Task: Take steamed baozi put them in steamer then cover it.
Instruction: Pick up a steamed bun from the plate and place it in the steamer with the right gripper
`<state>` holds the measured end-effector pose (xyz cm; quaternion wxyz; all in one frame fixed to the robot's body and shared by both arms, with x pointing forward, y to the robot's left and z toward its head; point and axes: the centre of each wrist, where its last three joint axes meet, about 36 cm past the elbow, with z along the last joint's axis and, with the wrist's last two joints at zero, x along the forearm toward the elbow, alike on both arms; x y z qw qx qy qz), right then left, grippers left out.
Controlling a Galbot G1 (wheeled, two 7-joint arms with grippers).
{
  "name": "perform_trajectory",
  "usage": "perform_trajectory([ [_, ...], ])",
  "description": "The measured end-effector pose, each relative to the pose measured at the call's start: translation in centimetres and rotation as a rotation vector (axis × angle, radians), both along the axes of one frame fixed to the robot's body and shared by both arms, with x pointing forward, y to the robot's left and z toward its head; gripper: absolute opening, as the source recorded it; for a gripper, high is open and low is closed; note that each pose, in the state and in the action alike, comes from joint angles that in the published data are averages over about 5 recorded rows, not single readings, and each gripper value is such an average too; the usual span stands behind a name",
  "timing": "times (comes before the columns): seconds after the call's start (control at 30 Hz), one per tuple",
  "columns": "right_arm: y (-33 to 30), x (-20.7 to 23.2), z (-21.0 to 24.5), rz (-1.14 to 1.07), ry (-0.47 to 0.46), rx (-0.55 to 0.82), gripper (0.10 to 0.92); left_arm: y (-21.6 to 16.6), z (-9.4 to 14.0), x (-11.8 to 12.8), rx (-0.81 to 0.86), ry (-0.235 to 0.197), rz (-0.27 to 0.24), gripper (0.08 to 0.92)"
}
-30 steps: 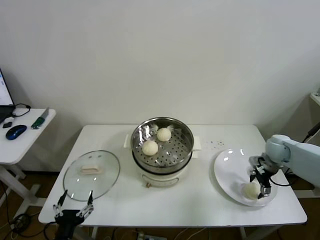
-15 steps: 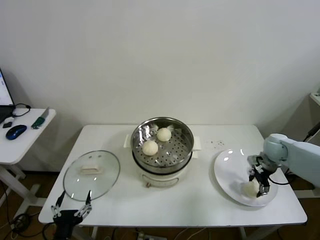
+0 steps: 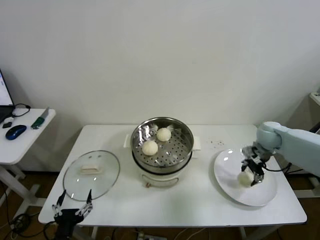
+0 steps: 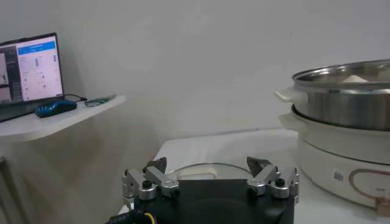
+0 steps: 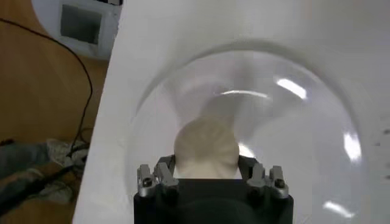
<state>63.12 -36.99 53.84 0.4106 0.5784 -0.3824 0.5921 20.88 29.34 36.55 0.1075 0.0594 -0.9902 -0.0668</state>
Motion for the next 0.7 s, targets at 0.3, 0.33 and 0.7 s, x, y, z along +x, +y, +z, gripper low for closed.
perform_trajectory([
  [0.3,8.0,4.2,10.8,0.314,-0.119,-0.011,0.687,-0.2,0.0,0.0,-0.004,0.003,-0.002,0.823],
  [0.33,9.1,4.5,11.9,0.349,-0.131,-0.013,0.687,-0.2,0.0,0.0,-0.004,0.003,-0.002,0.823],
  [0.7,22.6,5.1,18.6,0.721,-0.187,-0.056,0.691,-0.1,-0.2,0.4,0.006,0.011,0.008,0.823],
])
